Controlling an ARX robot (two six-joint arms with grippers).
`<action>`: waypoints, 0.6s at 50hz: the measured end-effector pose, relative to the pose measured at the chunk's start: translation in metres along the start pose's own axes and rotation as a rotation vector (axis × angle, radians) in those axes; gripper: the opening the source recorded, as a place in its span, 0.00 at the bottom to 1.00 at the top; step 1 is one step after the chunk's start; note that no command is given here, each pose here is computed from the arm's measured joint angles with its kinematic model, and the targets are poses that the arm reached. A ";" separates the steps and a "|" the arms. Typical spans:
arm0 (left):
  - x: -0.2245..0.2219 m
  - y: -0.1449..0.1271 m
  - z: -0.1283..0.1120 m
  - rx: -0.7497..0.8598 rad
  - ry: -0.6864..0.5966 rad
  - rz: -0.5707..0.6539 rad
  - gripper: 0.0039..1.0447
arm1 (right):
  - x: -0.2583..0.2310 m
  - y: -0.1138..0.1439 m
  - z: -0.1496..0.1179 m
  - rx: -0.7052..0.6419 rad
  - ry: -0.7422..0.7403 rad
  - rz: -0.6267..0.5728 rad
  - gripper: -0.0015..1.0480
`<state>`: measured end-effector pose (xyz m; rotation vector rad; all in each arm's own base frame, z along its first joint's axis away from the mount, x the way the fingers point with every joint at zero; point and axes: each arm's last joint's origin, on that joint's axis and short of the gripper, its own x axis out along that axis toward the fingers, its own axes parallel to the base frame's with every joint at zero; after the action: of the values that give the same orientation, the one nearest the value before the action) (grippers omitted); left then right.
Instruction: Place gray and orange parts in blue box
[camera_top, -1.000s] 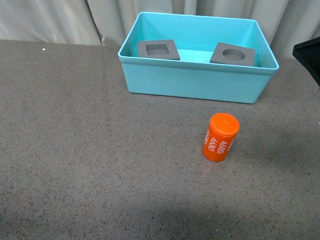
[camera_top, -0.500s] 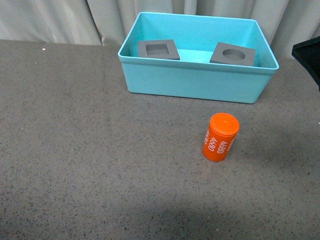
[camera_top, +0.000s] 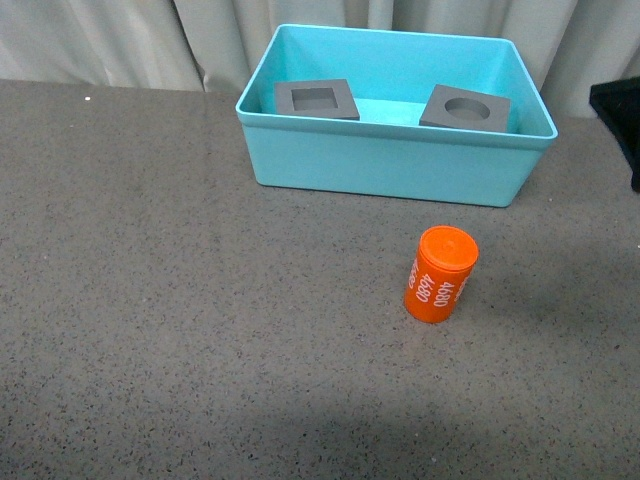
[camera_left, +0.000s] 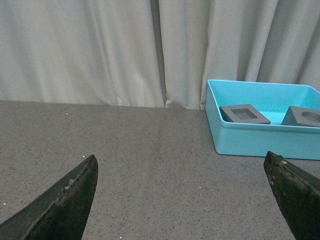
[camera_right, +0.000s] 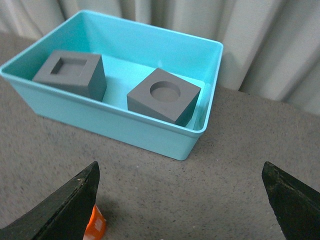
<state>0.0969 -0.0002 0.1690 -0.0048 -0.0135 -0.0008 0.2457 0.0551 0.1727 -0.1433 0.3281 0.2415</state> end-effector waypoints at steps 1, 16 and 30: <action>0.000 0.000 0.000 0.000 0.000 0.000 0.94 | 0.002 0.001 -0.001 -0.032 0.010 0.013 0.91; 0.000 0.000 0.000 0.000 0.000 0.000 0.94 | 0.043 0.027 -0.005 -0.154 0.257 0.289 0.91; 0.000 0.000 0.000 0.000 0.000 0.000 0.94 | 0.076 0.050 -0.004 -0.207 0.449 0.360 0.91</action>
<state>0.0969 -0.0002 0.1690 -0.0048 -0.0135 -0.0004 0.3011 0.1188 0.1391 -0.3453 0.7773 0.6037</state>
